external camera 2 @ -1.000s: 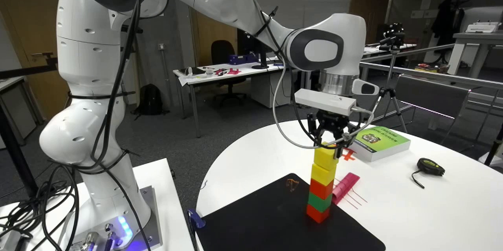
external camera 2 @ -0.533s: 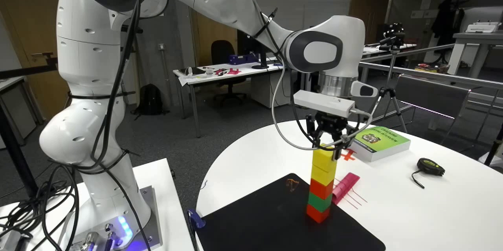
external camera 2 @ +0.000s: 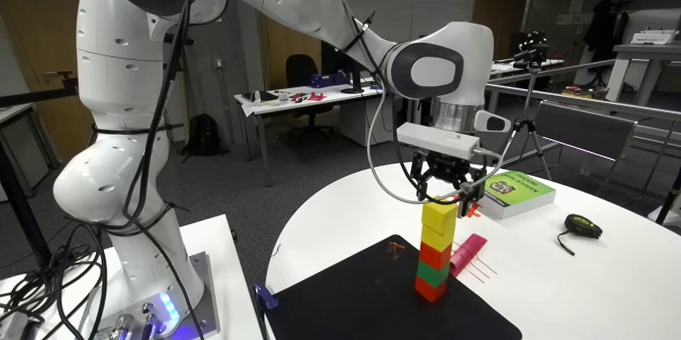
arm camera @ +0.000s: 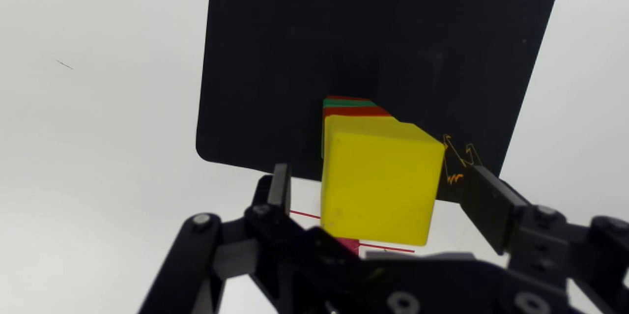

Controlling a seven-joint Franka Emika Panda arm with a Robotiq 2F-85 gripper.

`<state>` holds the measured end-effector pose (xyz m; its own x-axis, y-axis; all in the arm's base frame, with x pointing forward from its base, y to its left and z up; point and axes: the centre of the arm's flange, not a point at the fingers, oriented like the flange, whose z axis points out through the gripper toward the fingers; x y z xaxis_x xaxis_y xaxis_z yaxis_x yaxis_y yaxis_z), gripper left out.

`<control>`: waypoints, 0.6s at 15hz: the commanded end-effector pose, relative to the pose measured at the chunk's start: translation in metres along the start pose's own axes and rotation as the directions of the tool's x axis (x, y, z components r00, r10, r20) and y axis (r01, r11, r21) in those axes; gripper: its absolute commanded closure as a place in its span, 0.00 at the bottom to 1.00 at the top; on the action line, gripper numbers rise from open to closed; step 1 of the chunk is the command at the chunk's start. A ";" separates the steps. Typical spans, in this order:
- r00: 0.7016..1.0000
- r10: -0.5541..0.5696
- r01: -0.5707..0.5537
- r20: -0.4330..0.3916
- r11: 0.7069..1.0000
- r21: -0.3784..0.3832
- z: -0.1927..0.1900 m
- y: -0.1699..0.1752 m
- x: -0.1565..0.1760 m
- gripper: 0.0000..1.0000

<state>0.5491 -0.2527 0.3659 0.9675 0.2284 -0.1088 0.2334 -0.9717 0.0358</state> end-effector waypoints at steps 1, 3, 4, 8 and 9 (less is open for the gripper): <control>1.000 0.010 -0.011 -0.013 1.000 -0.030 -0.006 -0.004 -0.006 0.00; 1.000 0.014 -0.014 -0.019 1.000 -0.024 -0.010 -0.004 -0.007 0.00; 0.999 0.016 -0.016 -0.029 1.000 -0.017 -0.016 -0.004 -0.008 0.00; 0.996 0.029 -0.029 -0.088 1.000 0.006 -0.050 -0.004 -0.016 0.00; 0.994 0.035 -0.034 -0.107 0.999 0.008 -0.058 -0.004 -0.018 0.00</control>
<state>0.5486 -0.2515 0.3900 0.9735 0.2198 -0.0631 0.2227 -0.9740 0.0426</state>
